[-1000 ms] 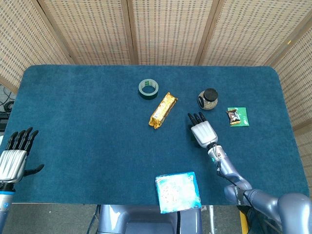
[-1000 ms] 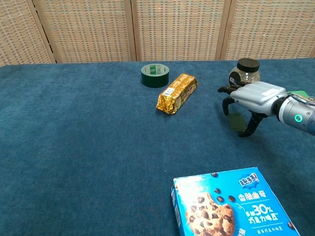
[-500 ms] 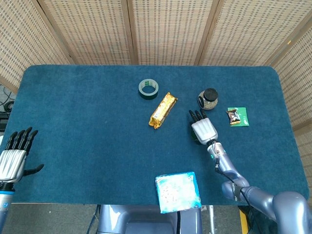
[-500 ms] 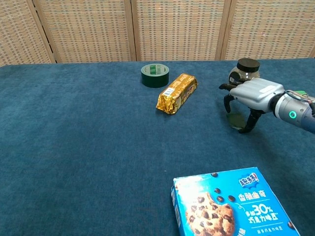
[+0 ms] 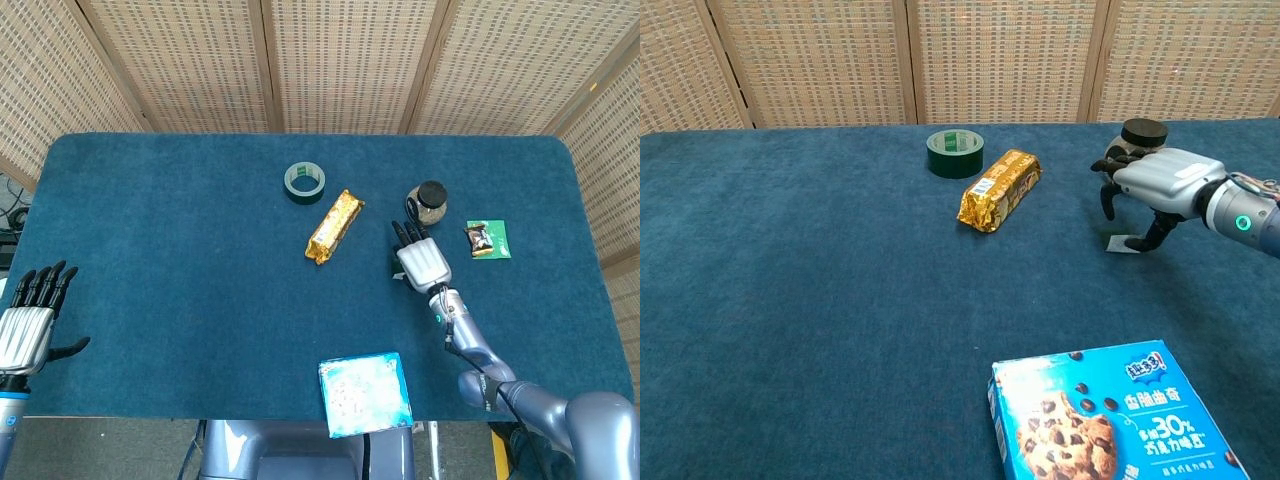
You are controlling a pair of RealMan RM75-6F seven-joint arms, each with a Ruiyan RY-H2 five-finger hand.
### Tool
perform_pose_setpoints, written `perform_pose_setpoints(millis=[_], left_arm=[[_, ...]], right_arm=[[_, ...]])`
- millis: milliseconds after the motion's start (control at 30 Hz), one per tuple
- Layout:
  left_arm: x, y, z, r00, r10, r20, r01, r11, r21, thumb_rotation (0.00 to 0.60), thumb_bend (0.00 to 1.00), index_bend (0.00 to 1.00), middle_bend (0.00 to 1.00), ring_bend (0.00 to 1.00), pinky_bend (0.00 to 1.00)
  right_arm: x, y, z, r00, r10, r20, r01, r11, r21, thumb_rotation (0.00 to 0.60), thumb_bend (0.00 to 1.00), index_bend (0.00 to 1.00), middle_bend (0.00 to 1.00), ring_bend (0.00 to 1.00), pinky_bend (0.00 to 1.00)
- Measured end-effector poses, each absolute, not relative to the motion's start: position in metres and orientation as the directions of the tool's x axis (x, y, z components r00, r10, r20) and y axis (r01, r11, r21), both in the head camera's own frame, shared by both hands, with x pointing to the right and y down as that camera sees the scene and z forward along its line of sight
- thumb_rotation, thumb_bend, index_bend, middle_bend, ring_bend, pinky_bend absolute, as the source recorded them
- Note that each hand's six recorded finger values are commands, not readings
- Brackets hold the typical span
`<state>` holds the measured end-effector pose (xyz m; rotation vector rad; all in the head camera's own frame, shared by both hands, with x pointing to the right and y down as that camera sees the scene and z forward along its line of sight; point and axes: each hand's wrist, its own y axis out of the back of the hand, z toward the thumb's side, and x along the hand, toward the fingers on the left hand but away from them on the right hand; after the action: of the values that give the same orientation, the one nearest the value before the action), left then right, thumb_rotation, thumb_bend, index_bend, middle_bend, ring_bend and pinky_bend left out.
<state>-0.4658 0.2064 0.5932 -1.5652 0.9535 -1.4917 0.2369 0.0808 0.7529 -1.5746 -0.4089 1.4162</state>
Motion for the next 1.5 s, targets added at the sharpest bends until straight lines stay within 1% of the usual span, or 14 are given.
perform_pose_setpoints(millis=[67,133,333,433,567,733,800,1300,1400,1500], left_arm=[[-0.466,0.206,0.593,0.04,-0.901,0.433,-0.014,-0.434,-0.901,0.6,0.0,0.0,0.0,0.0,0.0],[-0.465,0.206,0.593,0.041,-0.901,0.432,-0.014,-0.433,-0.901,0.6,0.0,0.0,0.0,0.0,0.0],[-0.466,0.206,0.593,0.04,-0.901,0.432,-0.014,-0.433,-0.901,0.6,0.0,0.0,0.0,0.0,0.0],[-0.466,0.206,0.593,0.04,-0.901,0.431,-0.015,-0.432,-0.902,0.6,0.0,0.0,0.0,0.0,0.0],[-0.466,0.206,0.593,0.04,-0.901,0.431,-0.015,-0.432,-0.902,0.6,0.0,0.0,0.0,0.0,0.0],[-0.466,0.206,0.593,0.039,-0.902,0.431,-0.016,-0.431,-0.902,0.6,0.0,0.0,0.0,0.0,0.0],[-0.466,0.206,0.593,0.039,-0.902,0.431,-0.015,-0.431,-0.902,0.6,0.0,0.0,0.0,0.0,0.0],[-0.466,0.206,0.592,0.039,-0.902,0.43,-0.018,-0.431,-0.902,0.6,0.0,0.0,0.0,0.0,0.0],[-0.465,0.206,0.592,0.042,-0.902,0.43,-0.018,-0.431,-0.902,0.6,0.0,0.0,0.0,0.0,0.0],[-0.465,0.206,0.592,0.042,-0.902,0.43,-0.019,-0.431,-0.902,0.6,0.0,0.0,0.0,0.0,0.0]], right_arm=[[0.237,0.082,0.754,0.274,0.758,-0.592,-0.333,-0.503,-0.798,0.6,0.36,0.39,0.0,0.0,0.0],[0.237,0.082,0.754,0.274,0.753,-0.598,-0.336,-0.507,-0.794,0.6,0.37,0.44,0.0,0.0,0.0],[0.237,0.082,0.755,0.273,0.744,-0.61,-0.341,-0.518,-0.784,0.6,0.45,0.54,0.0,0.0,0.0],[0.237,0.083,0.756,0.271,0.74,-0.616,-0.344,-0.523,-0.78,0.6,0.47,0.58,0.0,0.0,0.0],[0.238,0.084,0.758,0.271,0.735,-0.621,-0.346,-0.528,-0.776,0.6,0.52,0.61,0.0,0.0,0.0],[0.238,0.085,0.759,0.273,0.731,-0.626,-0.342,-0.534,-0.773,0.6,0.52,0.66,0.01,0.0,0.0],[0.238,0.086,0.759,0.274,0.732,-0.624,-0.338,-0.534,-0.775,0.6,0.52,0.67,0.01,0.0,0.0],[0.235,0.087,0.757,0.29,0.742,-0.605,-0.332,-0.515,-0.79,0.6,0.52,0.67,0.02,0.0,0.0],[0.233,0.085,0.753,0.299,0.754,-0.584,-0.325,-0.495,-0.806,0.6,0.52,0.68,0.02,0.0,0.0],[0.231,0.078,0.745,0.313,0.781,-0.541,-0.311,-0.454,-0.835,0.6,0.52,0.68,0.02,0.0,0.0]])
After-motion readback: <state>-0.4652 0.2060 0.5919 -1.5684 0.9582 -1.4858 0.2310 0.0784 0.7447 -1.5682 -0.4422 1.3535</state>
